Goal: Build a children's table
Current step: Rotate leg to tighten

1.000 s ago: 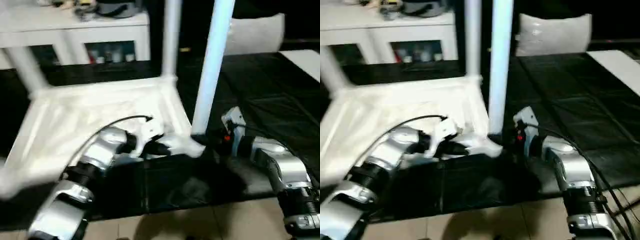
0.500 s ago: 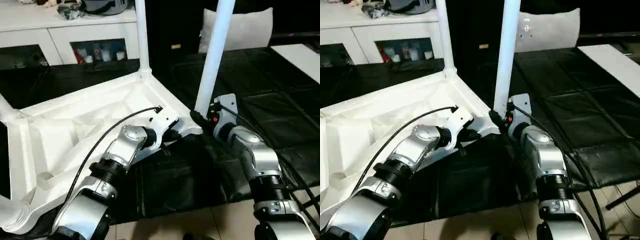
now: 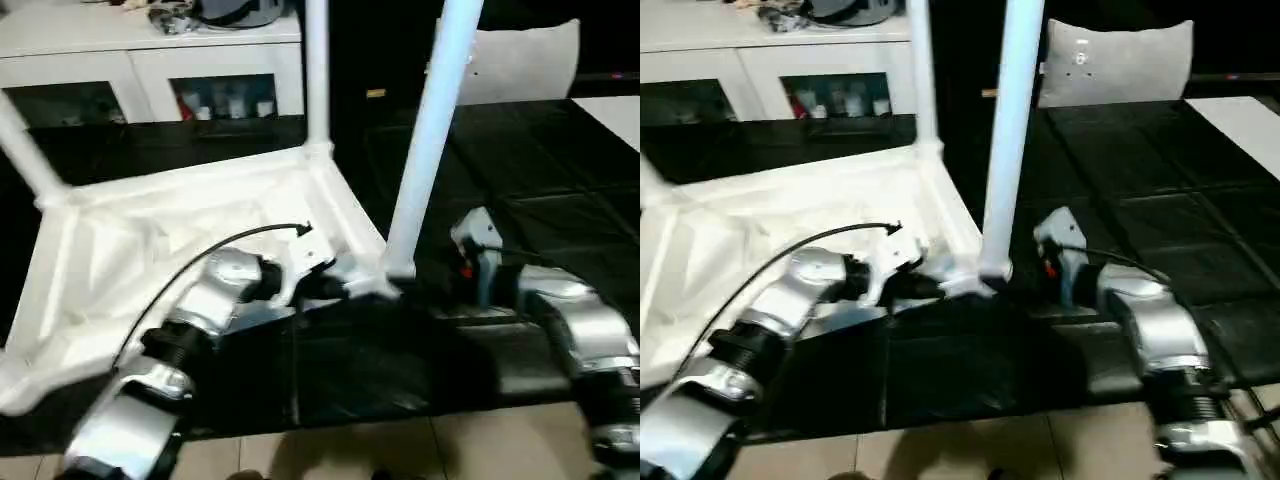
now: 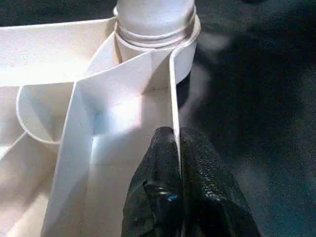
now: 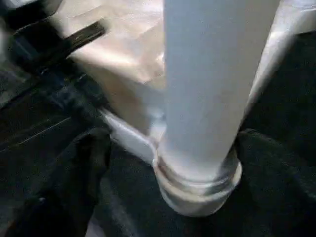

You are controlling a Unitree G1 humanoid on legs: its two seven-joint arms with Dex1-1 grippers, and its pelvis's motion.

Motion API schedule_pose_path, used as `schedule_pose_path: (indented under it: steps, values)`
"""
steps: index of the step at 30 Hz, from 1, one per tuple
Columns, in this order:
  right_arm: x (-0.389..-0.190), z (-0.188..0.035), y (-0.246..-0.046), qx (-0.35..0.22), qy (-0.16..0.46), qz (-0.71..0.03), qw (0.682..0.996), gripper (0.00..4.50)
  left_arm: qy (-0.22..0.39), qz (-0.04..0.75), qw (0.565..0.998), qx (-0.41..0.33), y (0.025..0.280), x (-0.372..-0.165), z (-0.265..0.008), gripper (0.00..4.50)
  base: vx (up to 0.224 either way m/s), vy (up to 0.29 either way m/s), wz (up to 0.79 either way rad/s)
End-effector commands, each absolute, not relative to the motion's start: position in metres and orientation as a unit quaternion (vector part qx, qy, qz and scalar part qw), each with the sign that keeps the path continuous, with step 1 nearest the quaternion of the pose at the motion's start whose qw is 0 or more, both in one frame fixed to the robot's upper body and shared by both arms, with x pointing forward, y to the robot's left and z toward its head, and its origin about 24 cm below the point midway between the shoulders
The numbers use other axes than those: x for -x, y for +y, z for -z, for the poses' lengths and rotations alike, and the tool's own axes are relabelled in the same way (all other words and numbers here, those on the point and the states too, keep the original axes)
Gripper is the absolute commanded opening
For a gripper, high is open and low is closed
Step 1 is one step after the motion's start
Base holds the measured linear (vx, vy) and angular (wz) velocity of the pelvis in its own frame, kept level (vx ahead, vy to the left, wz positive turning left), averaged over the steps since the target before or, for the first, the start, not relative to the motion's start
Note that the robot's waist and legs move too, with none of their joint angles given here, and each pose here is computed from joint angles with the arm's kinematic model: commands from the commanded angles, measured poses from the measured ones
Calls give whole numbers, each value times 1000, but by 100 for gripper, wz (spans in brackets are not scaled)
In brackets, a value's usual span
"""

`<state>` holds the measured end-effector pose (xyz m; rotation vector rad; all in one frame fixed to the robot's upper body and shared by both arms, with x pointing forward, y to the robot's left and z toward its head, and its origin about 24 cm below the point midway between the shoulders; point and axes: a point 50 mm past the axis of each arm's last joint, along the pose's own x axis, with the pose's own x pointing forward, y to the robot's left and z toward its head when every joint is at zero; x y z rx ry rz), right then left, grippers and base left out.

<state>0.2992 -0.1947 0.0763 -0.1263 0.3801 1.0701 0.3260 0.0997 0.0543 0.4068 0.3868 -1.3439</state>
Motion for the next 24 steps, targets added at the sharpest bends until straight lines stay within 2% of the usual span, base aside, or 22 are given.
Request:
schedule_pose_path:
  steps: [1, 3, 5, 8, 9, 11, 13, 14, 18, 24]
  values:
    - [-292, -80, -191, 67, 181, -564, 803, 438, 127, 674, 696, -214, 92, -322, -73, 0, 0, 0, 0]
    - [-289, -80, -192, 74, 182, -585, 787, 438, 130, 691, 675, -224, 95, -320, -73, 0, 0, 0, 0]
    - [-287, -80, -191, 77, 181, -611, 767, 400, 130, 717, 641, -238, 100, -315, -73, 0, 0, 0, 0]
    - [-286, -79, -189, 72, 180, -625, 757, 397, 129, 729, 627, -242, 101, -313, -73, 0, 0, 0, 0]
    - [-285, -80, -189, 69, 179, -631, 752, 359, 129, 733, 621, -244, 101, -312, -73, 0, 0, 0, 0]
    - [-282, -81, -184, 51, 178, -655, 733, 356, 127, 750, 599, -251, 103, -308, -73, 0, 0, 0, 0]
    - [-280, -81, -183, 45, 181, -664, 724, 349, 126, 755, 592, -253, 103, -307, -73, 0, 0, 0, 0]
    - [-279, -81, -183, 46, 182, -667, 721, 318, 126, 756, 590, -254, 103, -306, -73, 0, 0, 0, 0]
    - [-278, -79, -182, 39, 188, -676, 711, 303, 123, 760, 585, -255, 103, -306, -73, 0, 0, 0, 0]
    - [-276, -78, -182, 25, 196, -684, 702, 240, 122, 760, 586, -253, 103, -305, -72, 0, 0, 0, 0]
